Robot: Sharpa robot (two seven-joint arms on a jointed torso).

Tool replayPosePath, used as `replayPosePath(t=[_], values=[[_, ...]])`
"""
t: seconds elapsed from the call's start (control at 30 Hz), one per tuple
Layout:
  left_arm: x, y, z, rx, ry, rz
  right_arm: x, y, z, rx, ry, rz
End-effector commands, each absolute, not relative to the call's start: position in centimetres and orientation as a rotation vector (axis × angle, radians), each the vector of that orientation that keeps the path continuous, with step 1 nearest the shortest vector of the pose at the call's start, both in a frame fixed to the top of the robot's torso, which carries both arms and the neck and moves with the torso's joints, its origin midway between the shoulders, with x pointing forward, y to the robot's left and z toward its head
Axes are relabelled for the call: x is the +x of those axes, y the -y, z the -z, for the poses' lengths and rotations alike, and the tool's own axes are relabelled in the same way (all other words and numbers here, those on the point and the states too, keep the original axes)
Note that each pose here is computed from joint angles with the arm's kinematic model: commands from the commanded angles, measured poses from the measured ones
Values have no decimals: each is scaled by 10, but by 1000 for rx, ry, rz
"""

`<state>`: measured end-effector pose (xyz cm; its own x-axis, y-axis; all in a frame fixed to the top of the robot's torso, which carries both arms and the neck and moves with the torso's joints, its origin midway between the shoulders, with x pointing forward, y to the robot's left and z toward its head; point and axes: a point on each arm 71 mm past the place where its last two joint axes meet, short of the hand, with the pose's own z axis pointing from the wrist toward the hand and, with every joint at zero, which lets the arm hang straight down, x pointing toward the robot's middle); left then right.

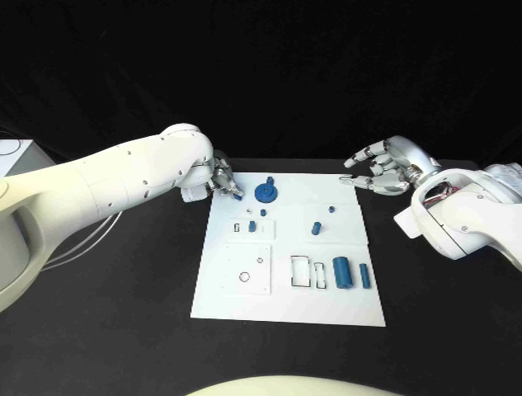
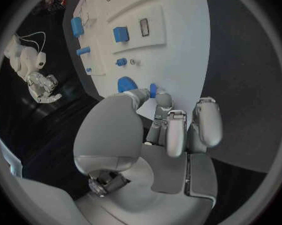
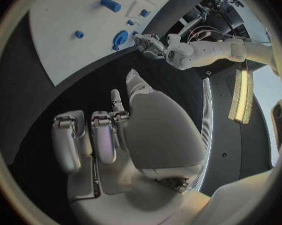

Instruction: Assemble the parts on the task board

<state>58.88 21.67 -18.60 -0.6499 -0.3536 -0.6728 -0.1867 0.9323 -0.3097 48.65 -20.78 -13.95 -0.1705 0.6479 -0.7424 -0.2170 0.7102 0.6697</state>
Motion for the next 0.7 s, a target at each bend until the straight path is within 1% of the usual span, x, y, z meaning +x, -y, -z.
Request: replayPosePath(t=[0.03,0.3,0.5,0.7], values=[[587,-214,186,-391,-2300,313,486,206,140,344,-1570,-803],[581,-216,183,-437,-2279,370,487,207,140,344,-1569,-800],[569,-219,177,-463,-2265,428,488,209,140,347,-1569,-796],[554,-218,173,-420,-2235,438,488,210,140,349,-1571,-793]])
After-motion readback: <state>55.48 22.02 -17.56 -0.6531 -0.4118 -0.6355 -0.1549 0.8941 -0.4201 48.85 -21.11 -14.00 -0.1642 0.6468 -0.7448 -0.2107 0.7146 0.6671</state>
